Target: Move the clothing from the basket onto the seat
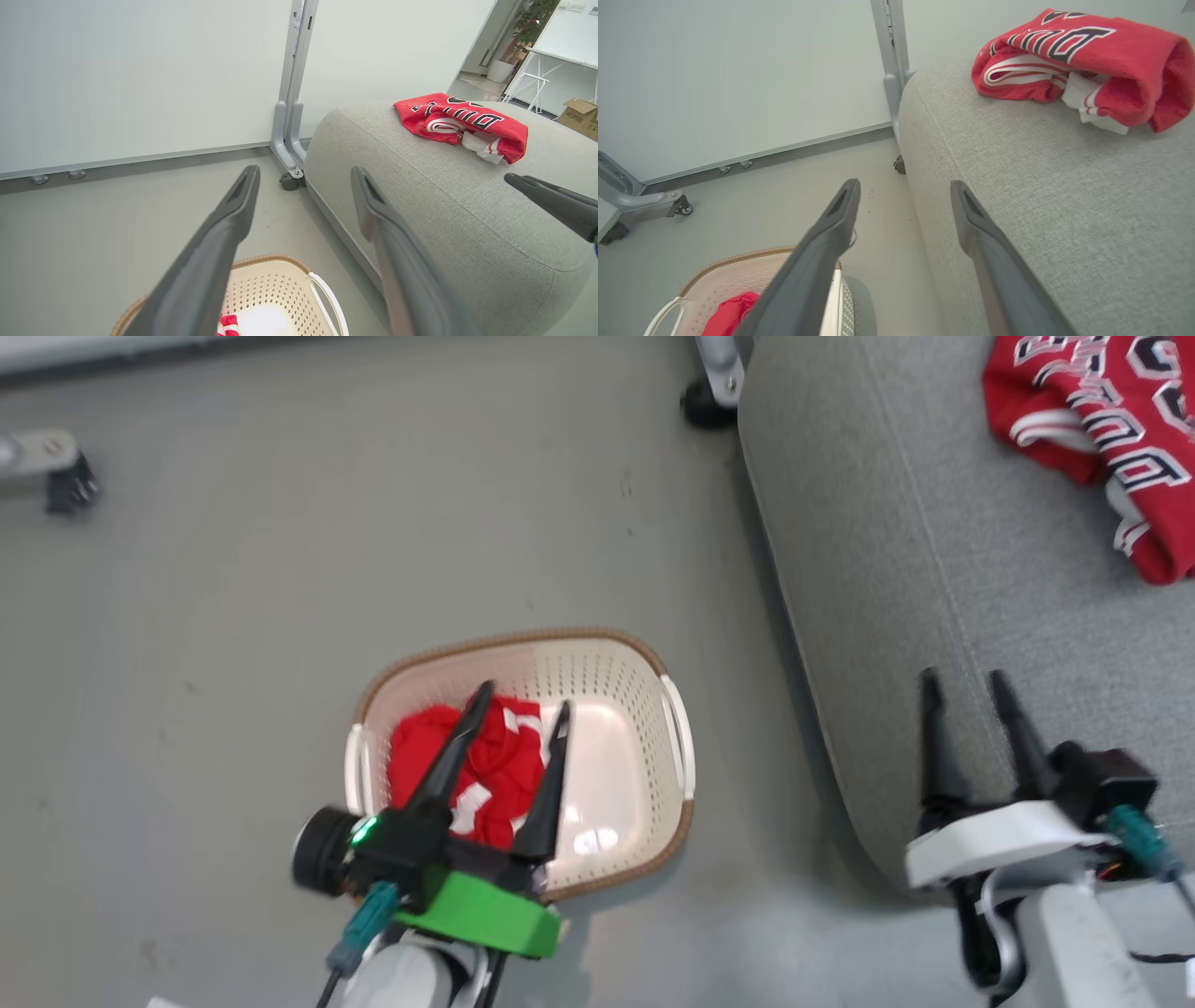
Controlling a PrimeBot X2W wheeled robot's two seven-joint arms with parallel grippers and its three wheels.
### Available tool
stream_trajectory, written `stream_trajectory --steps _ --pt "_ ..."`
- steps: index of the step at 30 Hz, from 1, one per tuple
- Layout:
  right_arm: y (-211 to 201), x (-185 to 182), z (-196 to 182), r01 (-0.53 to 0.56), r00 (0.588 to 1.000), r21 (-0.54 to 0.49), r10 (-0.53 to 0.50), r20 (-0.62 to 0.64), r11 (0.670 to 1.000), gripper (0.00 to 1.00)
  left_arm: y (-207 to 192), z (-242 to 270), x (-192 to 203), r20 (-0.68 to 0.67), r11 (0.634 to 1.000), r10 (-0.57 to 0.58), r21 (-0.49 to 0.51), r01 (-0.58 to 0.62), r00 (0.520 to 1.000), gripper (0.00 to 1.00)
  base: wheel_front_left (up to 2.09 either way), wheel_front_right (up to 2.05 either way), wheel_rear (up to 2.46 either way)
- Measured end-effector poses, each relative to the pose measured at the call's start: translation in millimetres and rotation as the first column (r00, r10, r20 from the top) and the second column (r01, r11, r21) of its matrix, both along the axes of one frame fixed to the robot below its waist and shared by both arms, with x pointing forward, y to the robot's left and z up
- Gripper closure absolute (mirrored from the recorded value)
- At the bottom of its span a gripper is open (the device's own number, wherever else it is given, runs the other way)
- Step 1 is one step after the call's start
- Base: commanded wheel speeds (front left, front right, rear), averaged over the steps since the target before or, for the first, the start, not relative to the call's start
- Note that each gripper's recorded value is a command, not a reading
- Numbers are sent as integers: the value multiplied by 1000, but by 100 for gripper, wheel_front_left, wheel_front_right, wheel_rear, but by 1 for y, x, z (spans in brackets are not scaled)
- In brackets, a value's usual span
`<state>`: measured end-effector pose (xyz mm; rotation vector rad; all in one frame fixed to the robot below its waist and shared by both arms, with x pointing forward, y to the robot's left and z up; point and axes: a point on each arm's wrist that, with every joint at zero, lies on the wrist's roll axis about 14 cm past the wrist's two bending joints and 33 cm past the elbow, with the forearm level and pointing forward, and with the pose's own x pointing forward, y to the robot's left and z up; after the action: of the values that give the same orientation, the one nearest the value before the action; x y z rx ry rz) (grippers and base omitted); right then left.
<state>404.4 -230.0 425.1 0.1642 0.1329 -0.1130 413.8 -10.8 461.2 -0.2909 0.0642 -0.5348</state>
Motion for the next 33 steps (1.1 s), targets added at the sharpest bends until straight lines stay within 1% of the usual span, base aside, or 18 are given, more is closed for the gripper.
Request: stream_trajectory --steps 2,5,11,16,19,22,29,33 --pt "28 -4 14 -80 996 22 79 39 997 0 19 6 -7 5 998 65 12 -65 998 0 0 0 0" --pt "58 -12 34 -160 983 44 155 99 986 0 50 18 -15 28 985 169 29 -170 985 0 0 0 0" --pt "78 -21 89 -224 943 34 208 259 974 0 103 53 -34 126 940 333 29 -339 935 0 0 0 0" --pt "87 -34 115 -250 913 19 230 336 968 0 134 82 -53 220 900 421 20 -435 880 0 0 0 0" --pt "95 -45 118 -272 903 -10 259 343 962 0 143 97 -64 272 885 444 15 -465 854 0 0 0 0" --pt "96 -58 112 -275 908 -13 264 325 961 0 149 94 -78 264 876 461 17 -482 847 0 0 0 0" --pt "96 -81 99 -277 918 -4 266 295 961 0 148 75 -100 226 884 442 56 -465 868 0 0 0 0" --pt "94 -86 100 -270 919 -5 260 298 963 0 145 71 -104 217 892 424 66 -446 879 0 0 0 0"
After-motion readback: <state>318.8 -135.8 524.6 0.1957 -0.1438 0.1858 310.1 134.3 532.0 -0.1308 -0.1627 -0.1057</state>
